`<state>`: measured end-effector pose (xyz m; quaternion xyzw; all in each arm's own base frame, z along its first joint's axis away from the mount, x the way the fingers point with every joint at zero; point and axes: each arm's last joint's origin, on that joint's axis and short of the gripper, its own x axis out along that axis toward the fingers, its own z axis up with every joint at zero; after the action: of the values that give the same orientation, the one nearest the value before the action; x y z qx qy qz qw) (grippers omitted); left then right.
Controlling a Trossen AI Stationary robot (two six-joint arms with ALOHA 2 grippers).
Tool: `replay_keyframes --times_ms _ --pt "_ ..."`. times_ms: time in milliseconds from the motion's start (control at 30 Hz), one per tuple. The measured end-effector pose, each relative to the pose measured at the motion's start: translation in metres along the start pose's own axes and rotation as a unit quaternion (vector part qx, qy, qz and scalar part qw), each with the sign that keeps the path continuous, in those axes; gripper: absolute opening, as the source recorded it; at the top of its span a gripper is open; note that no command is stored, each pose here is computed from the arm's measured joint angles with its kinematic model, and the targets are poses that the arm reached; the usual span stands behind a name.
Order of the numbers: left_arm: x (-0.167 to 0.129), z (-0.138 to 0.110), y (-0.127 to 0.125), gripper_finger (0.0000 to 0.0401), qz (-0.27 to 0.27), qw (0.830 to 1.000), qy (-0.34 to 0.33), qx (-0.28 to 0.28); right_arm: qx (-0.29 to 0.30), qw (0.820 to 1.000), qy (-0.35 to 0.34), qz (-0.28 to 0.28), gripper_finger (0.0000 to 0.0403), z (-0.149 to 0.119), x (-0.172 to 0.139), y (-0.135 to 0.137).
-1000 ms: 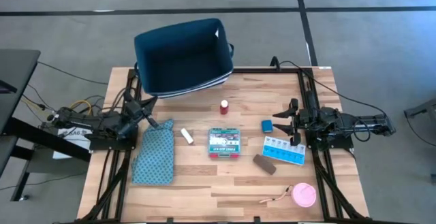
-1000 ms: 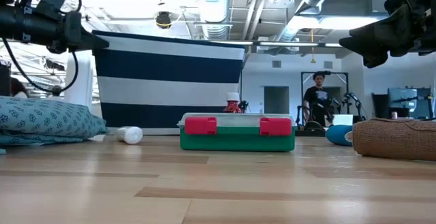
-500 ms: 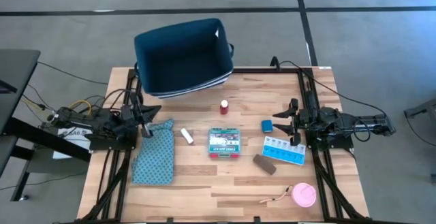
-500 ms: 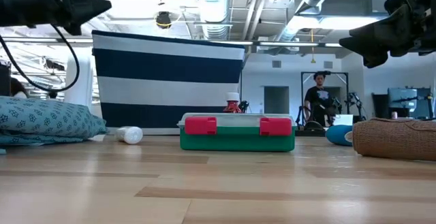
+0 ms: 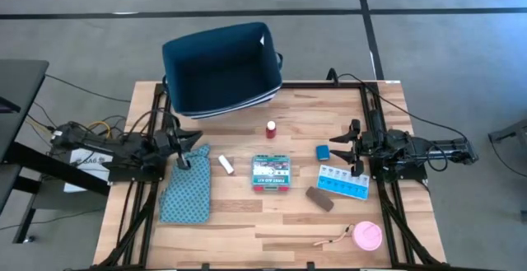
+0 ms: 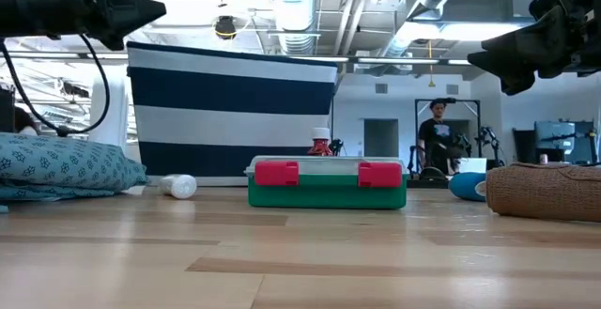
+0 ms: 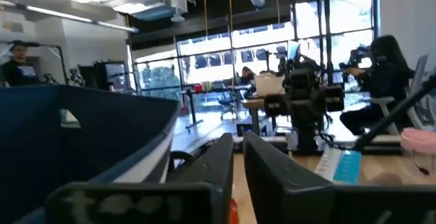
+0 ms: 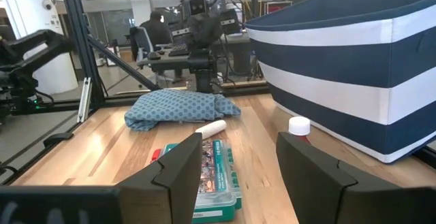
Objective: Pick & place medical supplies in basket/bin
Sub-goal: Put the rolled gauze into the blue bin
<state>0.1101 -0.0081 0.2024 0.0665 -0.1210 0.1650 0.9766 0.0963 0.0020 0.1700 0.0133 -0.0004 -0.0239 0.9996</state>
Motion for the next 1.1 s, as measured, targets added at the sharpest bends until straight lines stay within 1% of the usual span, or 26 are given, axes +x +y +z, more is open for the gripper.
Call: replay_keyframes --times_ms 100,333,400,433,533,667,767,833,933,967,1000,1100 --pt "0.005 -0.003 -0.004 0.0054 -0.001 1.0 0.009 -0.001 0.0 1.0 0.0 0.0 0.0184 0.0 0.0 0.0" --pt "0.015 -0.005 -0.01 0.0091 0.003 1.0 -0.006 -0.009 -0.006 1.0 -0.015 -0.005 0.0184 0.002 0.0 0.0" --pt "0.017 -0.007 -0.012 0.0095 0.001 1.0 -0.001 -0.009 -0.006 0.999 -0.034 -0.006 0.0184 0.005 0.0 0.0" --pt "0.018 -0.009 -0.013 0.0096 -0.001 1.0 0.004 -0.006 0.004 0.999 -0.039 -0.005 0.0184 0.007 0.0 0.0" --pt "0.023 -0.011 -0.016 0.0096 -0.01 1.0 0.022 0.004 0.022 0.999 -0.042 -0.007 0.0184 0.007 0.0 -0.001" --pt "0.035 -0.007 -0.022 0.0096 -0.013 0.999 0.036 0.013 0.055 0.997 -0.044 -0.016 0.0184 0.008 0.0 -0.002" --pt "0.044 -0.006 -0.027 0.0096 -0.017 0.998 0.046 0.046 0.068 0.997 -0.035 -0.021 0.0184 0.006 0.0 -0.003" --pt "0.049 -0.005 -0.029 0.0096 -0.02 0.994 0.052 0.096 0.065 0.997 -0.025 -0.022 0.0184 0.004 0.0 -0.004" --pt "0.056 -0.002 -0.032 0.0096 -0.021 0.981 0.053 0.185 0.062 0.998 -0.007 -0.022 0.0184 0.001 0.0 -0.003" --pt "0.057 -0.002 -0.033 0.0096 -0.022 0.979 0.054 0.198 0.062 0.998 -0.005 -0.022 0.0184 0.001 0.0 -0.003" --pt "0.058 -0.002 -0.034 0.0096 -0.025 0.978 0.055 0.199 0.062 0.998 -0.005 -0.022 0.0184 0.001 0.0 -0.003" --pt "0.062 0.0 -0.039 0.0096 -0.054 0.978 0.065 0.188 0.062 0.998 -0.004 -0.02 0.0184 0.001 0.0 -0.003"
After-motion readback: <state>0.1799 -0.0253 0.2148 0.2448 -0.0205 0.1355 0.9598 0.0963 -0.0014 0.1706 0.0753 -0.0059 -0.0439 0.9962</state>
